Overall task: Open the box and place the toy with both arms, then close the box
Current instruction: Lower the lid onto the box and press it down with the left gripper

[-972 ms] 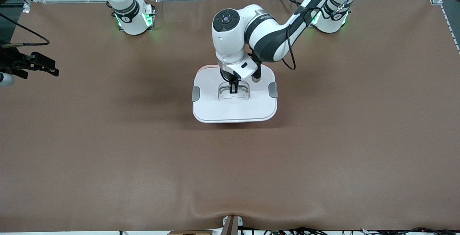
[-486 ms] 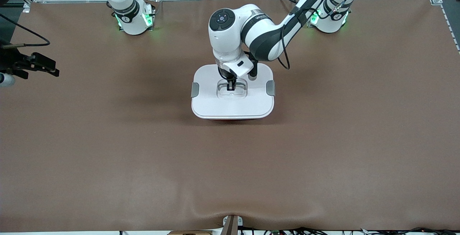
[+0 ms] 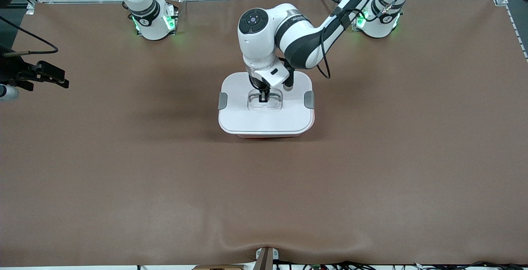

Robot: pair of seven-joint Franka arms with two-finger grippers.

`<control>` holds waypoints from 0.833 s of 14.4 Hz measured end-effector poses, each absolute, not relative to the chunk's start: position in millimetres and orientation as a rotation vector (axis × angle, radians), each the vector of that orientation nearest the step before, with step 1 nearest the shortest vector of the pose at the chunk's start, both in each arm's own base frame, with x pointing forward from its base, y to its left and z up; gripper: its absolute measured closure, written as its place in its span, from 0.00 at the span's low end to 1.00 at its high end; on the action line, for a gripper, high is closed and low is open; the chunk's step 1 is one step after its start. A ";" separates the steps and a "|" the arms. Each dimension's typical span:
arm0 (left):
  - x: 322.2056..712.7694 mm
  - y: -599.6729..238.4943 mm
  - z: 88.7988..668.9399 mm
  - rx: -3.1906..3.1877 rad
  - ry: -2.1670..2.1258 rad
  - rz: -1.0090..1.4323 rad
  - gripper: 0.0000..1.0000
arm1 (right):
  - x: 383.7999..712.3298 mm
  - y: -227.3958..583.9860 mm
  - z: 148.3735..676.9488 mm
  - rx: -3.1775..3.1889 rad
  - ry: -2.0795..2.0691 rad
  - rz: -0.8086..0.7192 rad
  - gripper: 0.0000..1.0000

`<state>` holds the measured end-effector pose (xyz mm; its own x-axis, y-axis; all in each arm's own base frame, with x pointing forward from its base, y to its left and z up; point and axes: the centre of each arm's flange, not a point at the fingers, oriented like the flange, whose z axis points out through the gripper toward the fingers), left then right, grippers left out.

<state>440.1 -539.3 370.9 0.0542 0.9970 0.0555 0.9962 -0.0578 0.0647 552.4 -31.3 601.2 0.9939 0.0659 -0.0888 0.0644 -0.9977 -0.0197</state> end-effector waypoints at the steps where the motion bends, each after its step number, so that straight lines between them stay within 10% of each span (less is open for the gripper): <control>1: 440.2 -538.9 370.4 2.273 2.154 0.129 0.93 | 552.7 -31.3 600.5 -3.120 -0.102 0.142 0.00; 12: 437.2 -534.3 358.3 2.281 2.190 0.104 0.93 | 555.5 -27.9 595.5 -3.117 -0.113 0.154 0.00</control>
